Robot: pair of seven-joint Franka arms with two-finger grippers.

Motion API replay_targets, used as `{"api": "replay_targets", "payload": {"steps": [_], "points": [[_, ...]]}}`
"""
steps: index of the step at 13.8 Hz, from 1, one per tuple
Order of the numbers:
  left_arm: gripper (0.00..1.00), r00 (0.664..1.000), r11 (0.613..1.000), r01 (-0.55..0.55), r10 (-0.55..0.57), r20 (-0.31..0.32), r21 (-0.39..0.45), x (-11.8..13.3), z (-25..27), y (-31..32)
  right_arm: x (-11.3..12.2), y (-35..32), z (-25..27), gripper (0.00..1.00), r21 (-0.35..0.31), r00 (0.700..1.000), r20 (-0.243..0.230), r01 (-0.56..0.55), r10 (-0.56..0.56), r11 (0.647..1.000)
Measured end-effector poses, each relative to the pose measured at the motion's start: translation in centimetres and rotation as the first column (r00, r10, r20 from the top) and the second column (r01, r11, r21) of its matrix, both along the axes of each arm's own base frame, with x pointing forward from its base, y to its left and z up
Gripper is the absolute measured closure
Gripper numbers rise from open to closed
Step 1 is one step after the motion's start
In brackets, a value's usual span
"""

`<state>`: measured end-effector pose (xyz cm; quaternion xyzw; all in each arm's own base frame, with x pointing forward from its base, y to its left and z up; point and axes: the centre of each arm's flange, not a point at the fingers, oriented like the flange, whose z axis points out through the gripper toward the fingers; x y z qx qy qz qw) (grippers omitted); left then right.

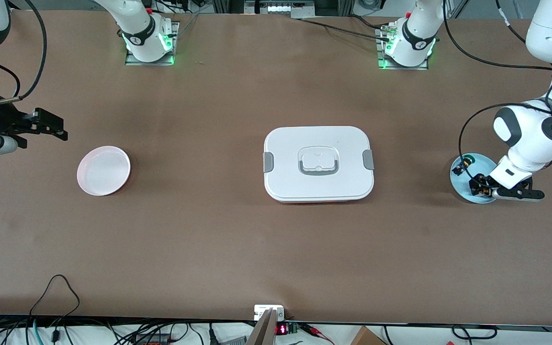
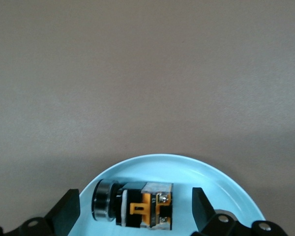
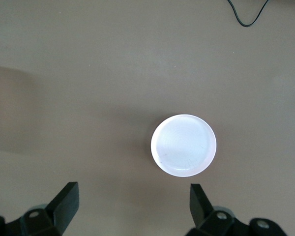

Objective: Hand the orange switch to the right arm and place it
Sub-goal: 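Lower the left gripper and grasp the orange-topped switch in the dish, then lift the switch with the left gripper and carry it over the box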

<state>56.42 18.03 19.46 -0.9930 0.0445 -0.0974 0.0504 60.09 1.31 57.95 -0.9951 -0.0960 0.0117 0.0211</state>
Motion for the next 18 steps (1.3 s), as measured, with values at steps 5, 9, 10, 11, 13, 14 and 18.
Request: {"api": "replay_targets", "payload": {"steps": [5, 9, 10, 11, 13, 14, 18], "points": [[0.0, 1.0, 1.0, -0.009, 0.009, -0.005, -0.003, -0.2, -0.3, 0.4, 0.0, 0.0, 0.0, 0.0, 0.0, 1.0, 0.0, 0.0, 0.0, 1.0], [0.05, 1.0, 1.0, -0.012, 0.012, -0.018, -0.008, -0.5, -1.1, 0.4, 0.0, 0.0, 0.0, 0.0, 0.0, 1.0, 0.0, 0.0, 0.0, 1.0], [0.06, 1.0, 1.0, -0.015, 0.015, -0.02, -0.009, -0.5, -1.3, 0.5, 0.0, 0.0, 0.0, 0.0, 0.0, 1.0, 0.0, 0.0, 0.0, 1.0], [0.07, 1.0, 1.0, -0.017, 0.017, -0.021, -0.01, -0.5, -1.3, 0.5, 0.0, 0.0, 0.0, 0.0, 0.0, 1.0, 0.0, 0.0, 0.0, 1.0], [0.23, 1.0, 1.0, -0.018, 0.018, -0.021, -0.01, -0.5, -1.4, 0.5, 0.0, 0.0, 0.0, 0.0, 0.0, 1.0, 0.0, 0.0, 0.0, 1.0], [0.23, 1.0, 1.0, -0.02, 0.02, -0.02, -0.01, -0.5, -1.4, 0.5, 0.0, 0.0, 0.0, 0.0, 0.0, 1.0, 0.0, 0.0, 0.0, 1.0], [0.26, 1.0, 1.0, -0.019, 0.019, -0.014, -0.012, -0.3, -1.2, 0.2, 0.0, 0.0, 0.0, 0.0, 0.0, 1.0, 0.0, 0.0, 0.0, 1.0]]}}
